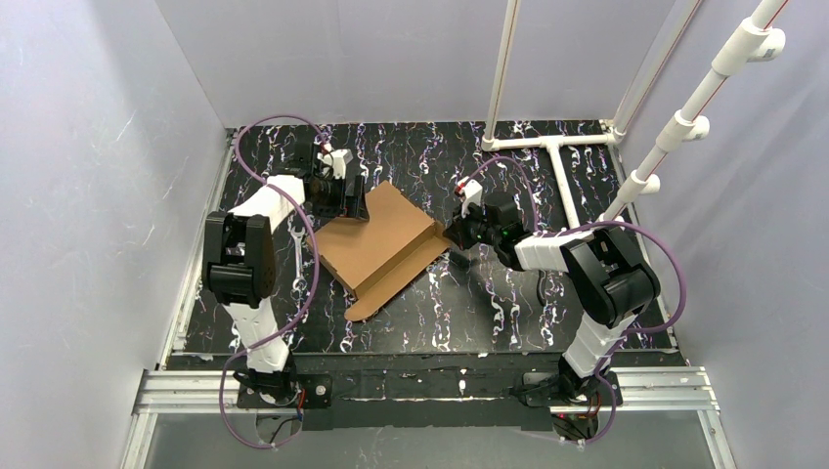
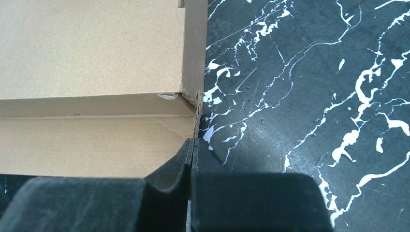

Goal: Fold the paper box
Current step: Close the paper box at the center of the board.

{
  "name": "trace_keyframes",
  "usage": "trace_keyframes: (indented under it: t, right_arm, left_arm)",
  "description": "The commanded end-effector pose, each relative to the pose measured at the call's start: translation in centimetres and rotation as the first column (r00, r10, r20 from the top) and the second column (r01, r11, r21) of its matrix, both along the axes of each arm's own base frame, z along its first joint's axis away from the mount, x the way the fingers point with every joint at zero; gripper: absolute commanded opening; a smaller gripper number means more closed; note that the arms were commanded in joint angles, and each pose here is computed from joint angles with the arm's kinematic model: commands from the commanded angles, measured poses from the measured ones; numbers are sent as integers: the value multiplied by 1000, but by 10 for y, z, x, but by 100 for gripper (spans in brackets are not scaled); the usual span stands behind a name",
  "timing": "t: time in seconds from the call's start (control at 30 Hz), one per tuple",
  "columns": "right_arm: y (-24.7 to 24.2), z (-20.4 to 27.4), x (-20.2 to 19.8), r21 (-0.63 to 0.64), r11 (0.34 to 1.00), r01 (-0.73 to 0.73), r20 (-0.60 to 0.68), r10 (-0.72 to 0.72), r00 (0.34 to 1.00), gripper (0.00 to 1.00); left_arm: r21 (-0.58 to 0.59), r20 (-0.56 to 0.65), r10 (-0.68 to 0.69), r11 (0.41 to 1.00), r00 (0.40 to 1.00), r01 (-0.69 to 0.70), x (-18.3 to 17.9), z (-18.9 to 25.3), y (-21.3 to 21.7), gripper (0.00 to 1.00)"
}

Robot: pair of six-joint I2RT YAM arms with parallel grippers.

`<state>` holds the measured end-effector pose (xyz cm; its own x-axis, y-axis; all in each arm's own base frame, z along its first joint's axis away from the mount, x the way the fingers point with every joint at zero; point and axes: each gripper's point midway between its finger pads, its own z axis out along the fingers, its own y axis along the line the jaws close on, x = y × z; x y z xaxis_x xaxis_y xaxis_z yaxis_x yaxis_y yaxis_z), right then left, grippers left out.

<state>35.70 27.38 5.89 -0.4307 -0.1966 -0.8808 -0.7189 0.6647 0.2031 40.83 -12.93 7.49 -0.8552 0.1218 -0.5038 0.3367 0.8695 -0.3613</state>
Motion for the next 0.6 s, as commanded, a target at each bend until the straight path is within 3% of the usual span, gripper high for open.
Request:
trace_keyframes:
  t: [0.0, 0.57]
  right_arm:
    - [8, 17, -8, 24, 997, -74, 58, 72, 996, 1]
    - [6, 3, -24, 0, 989, -145, 52, 145, 988, 1]
  left_arm:
    - [-30, -4, -16, 999, 1000, 16, 0, 7, -5, 98]
    - [-23, -53, 46, 999, 998, -47, -3, -4, -2, 97]
